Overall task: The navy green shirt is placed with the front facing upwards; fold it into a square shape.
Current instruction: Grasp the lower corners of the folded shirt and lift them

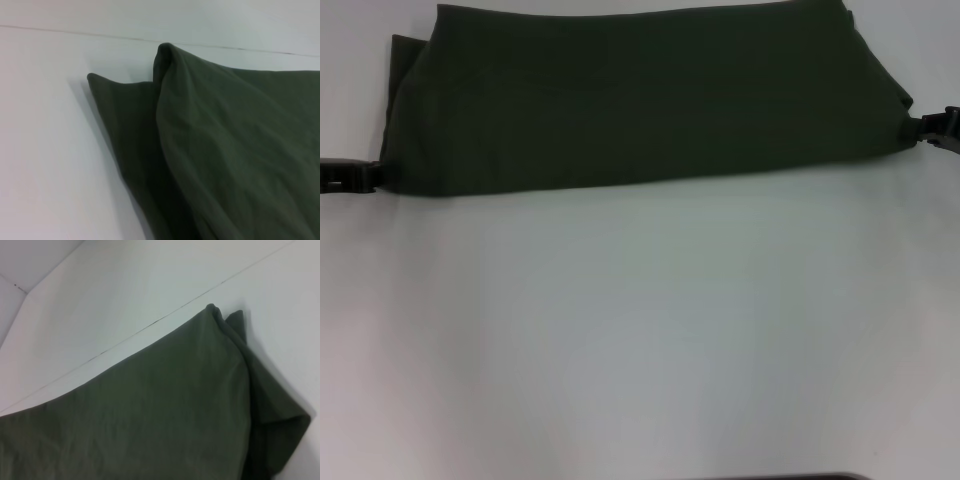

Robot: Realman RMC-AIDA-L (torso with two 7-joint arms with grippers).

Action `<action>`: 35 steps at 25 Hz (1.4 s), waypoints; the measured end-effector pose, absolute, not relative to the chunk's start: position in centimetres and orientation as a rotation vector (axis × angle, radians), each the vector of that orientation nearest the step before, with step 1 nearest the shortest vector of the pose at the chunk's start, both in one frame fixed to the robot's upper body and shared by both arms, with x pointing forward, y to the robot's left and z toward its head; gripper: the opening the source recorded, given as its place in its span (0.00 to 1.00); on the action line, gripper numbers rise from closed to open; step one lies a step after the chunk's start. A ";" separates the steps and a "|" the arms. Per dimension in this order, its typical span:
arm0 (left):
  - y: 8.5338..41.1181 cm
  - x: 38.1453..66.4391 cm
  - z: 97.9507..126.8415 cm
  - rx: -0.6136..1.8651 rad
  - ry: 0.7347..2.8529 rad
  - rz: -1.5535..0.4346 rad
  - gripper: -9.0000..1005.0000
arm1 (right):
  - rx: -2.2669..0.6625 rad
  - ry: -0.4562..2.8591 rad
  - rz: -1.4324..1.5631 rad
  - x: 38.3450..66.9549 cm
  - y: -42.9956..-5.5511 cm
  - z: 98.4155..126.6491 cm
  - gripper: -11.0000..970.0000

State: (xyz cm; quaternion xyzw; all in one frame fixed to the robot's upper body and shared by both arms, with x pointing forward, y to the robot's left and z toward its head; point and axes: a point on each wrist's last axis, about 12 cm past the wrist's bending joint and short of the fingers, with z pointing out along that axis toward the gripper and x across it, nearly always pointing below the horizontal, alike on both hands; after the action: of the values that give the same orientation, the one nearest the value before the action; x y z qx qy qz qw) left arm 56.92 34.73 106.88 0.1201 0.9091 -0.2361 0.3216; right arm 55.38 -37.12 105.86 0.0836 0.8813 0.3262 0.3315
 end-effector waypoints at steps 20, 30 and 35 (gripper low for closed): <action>36.6 53.8 108.0 0.399 2.400 -0.739 0.03 | 0.161 2.248 0.923 51.1 -38.8 105.0 0.02; 38.0 50.6 107.3 0.443 2.429 -0.817 0.06 | 0.156 2.229 0.969 46.6 -40.6 104.9 0.02; 38.1 48.9 107.3 0.484 2.431 -0.878 0.07 | 0.140 2.232 0.998 43.9 -41.0 104.3 0.02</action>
State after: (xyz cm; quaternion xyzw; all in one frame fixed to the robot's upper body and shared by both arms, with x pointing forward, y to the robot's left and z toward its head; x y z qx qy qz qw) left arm 48.94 38.13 107.31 0.1780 0.8944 -0.3229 0.2531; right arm 43.94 -40.97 104.34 0.0537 0.8573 0.3832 0.3396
